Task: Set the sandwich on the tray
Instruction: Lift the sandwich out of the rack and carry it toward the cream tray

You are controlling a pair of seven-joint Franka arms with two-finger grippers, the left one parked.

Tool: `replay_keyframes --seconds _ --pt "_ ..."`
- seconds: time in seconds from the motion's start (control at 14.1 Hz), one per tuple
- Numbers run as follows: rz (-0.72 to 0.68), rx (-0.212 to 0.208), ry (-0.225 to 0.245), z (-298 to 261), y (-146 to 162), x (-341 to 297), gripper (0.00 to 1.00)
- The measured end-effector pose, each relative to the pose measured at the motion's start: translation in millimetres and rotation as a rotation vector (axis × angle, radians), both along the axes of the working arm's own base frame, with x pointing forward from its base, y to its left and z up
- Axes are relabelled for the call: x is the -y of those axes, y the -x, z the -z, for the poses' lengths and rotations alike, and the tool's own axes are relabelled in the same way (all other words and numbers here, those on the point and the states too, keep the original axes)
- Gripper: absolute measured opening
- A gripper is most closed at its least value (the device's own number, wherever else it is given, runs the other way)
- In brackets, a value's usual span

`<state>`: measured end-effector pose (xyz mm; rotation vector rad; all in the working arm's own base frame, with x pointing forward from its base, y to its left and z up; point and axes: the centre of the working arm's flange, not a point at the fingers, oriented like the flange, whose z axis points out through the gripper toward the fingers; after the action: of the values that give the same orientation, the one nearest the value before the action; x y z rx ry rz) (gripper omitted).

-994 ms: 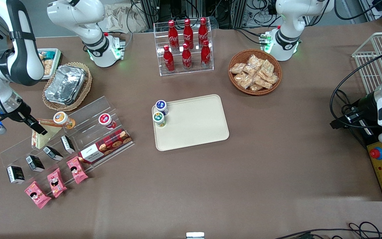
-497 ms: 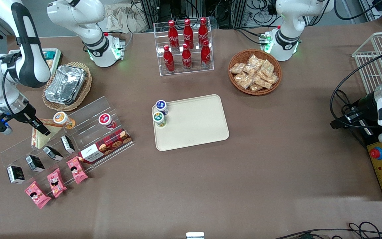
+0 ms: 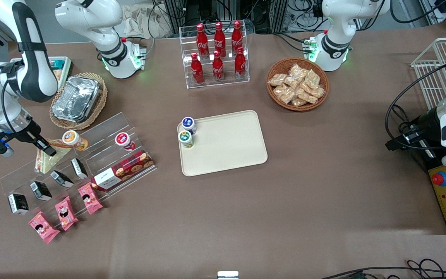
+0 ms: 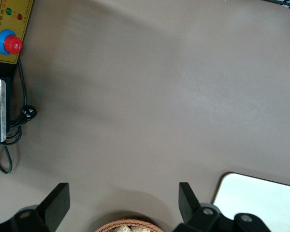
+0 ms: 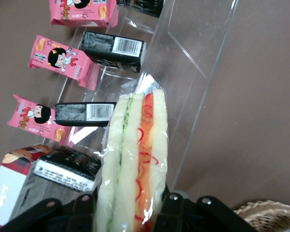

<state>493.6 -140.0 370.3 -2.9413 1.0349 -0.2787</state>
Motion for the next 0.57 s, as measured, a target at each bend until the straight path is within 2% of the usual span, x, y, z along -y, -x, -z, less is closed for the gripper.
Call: replay_keyframes --seconds 0.14,0.21,0.43,0.57 --pt "-0.003 -0.052 -0.022 -27.8 -5.8 13.2 0.4" --pt "-0.002 -0.072 -0.04 -51.0 -10.9 18.2 0.37" --pt "0.009 -0.093 -0.084 -108.8 -21.2 17.5 0.22" --pt "0.04 -0.118 -0.121 -141.4 -26.8 6.3 0.22"
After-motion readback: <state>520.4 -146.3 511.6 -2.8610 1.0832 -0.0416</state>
